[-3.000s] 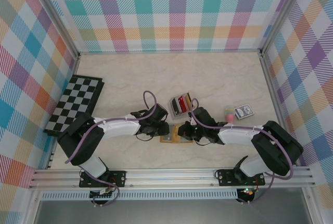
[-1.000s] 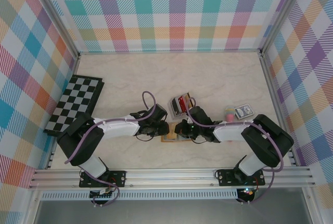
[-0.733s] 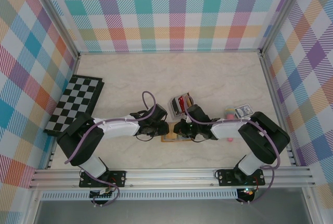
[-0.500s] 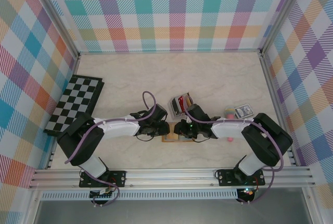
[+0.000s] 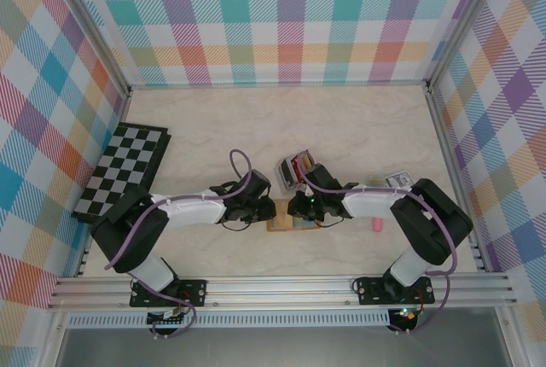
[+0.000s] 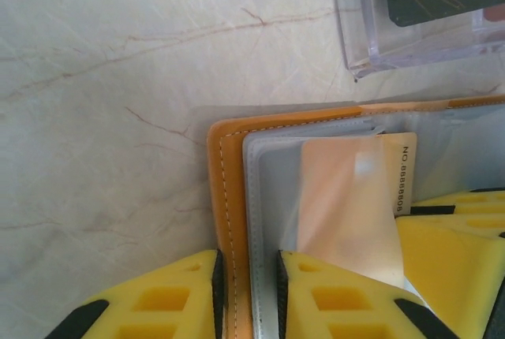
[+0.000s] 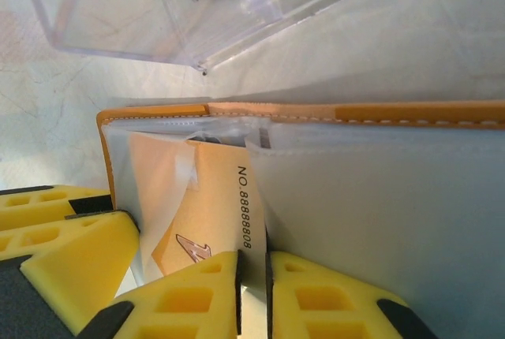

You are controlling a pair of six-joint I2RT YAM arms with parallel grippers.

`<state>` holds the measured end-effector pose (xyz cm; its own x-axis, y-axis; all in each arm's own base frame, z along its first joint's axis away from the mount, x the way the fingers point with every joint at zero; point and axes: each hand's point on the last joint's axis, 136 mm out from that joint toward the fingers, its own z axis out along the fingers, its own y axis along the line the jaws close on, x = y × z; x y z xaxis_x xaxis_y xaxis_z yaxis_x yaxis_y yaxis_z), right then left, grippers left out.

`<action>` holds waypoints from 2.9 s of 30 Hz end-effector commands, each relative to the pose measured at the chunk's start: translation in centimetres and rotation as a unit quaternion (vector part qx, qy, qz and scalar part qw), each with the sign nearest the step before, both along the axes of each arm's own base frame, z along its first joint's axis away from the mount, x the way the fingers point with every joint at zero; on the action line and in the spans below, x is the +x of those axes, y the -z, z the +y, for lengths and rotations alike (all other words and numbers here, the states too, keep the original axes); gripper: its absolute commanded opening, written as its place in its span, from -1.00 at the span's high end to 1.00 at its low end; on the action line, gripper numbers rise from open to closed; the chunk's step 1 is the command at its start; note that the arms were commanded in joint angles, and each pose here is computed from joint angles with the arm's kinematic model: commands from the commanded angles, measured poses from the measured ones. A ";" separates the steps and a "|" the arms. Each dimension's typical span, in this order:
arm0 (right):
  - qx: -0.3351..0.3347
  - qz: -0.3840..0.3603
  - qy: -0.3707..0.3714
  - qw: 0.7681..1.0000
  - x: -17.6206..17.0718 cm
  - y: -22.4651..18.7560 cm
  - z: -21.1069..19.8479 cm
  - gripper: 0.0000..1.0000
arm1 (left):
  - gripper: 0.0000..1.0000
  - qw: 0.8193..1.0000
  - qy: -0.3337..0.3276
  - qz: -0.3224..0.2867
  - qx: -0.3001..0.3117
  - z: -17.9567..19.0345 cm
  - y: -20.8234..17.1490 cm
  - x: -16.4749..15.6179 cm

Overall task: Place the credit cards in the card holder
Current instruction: Insert the credit card into the card slot, then close the card holder at the center of the table.

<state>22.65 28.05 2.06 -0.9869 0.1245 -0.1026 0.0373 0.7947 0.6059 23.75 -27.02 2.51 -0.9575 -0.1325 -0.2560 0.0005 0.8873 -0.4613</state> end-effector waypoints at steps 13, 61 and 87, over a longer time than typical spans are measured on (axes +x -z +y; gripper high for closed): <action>0.023 -0.048 -0.058 0.997 0.0 -1.3 1.1 0.64 | 0.54 0.997 0.075 0.003 -0.032 -1.8 -0.1 -0.7; -0.125 -0.068 0.001 0.990 0.5 -3.8 -4.8 0.40 | 0.26 0.995 -0.004 0.042 -0.086 -1.5 -0.4 1.4; -0.272 -0.003 -0.013 0.962 -0.2 -0.6 -7.8 0.49 | 0.13 0.988 0.018 0.071 -0.137 -3.7 -1.4 1.0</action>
